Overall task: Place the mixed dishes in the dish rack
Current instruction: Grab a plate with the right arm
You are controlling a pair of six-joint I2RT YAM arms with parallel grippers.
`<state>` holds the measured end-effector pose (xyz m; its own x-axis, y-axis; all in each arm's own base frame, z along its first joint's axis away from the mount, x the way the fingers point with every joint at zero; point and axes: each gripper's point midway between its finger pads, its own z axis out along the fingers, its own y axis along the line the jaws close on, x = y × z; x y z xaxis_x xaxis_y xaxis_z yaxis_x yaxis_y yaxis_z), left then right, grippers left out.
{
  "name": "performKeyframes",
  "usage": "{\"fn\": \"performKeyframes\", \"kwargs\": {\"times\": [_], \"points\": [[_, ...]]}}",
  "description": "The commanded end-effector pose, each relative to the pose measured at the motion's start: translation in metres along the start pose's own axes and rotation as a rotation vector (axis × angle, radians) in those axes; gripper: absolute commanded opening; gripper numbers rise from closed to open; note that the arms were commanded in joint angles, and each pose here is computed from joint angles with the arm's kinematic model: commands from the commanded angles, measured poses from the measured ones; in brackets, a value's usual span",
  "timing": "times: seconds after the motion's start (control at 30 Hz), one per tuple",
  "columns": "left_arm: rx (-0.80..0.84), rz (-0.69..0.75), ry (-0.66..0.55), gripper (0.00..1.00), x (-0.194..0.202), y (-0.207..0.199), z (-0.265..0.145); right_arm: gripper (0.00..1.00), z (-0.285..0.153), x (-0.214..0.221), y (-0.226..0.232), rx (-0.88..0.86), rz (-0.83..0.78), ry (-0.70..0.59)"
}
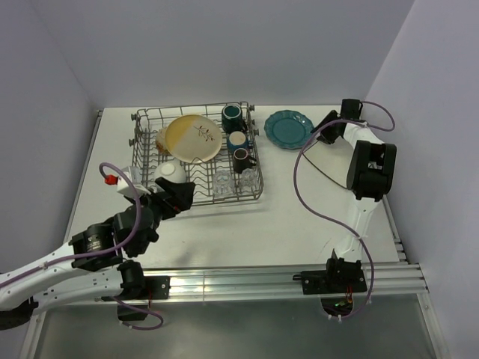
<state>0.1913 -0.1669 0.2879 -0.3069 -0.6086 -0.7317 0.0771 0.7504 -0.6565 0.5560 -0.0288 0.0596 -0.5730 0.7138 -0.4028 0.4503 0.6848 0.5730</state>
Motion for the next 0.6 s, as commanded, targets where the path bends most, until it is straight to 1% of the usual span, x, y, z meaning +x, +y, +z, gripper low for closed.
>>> {"fn": "performKeyframes", "kwargs": {"times": [0.0,0.23,0.27,0.57], "points": [[0.050,-0.041,-0.046,0.99,-0.025,-0.020,-0.001,0.48,0.005,-0.014,0.013,-0.049,-0.002,-0.023],[0.049,0.007,-0.029,0.99,-0.024,-0.026,0.016,0.47,0.019,0.001,0.003,-0.034,0.035,0.028],[0.063,0.013,-0.008,0.99,-0.021,-0.029,0.018,0.47,0.020,0.002,0.003,-0.040,0.041,0.032],[0.069,0.031,0.024,0.99,-0.021,-0.032,0.042,0.44,0.036,0.017,0.009,-0.080,0.081,0.089]]}}
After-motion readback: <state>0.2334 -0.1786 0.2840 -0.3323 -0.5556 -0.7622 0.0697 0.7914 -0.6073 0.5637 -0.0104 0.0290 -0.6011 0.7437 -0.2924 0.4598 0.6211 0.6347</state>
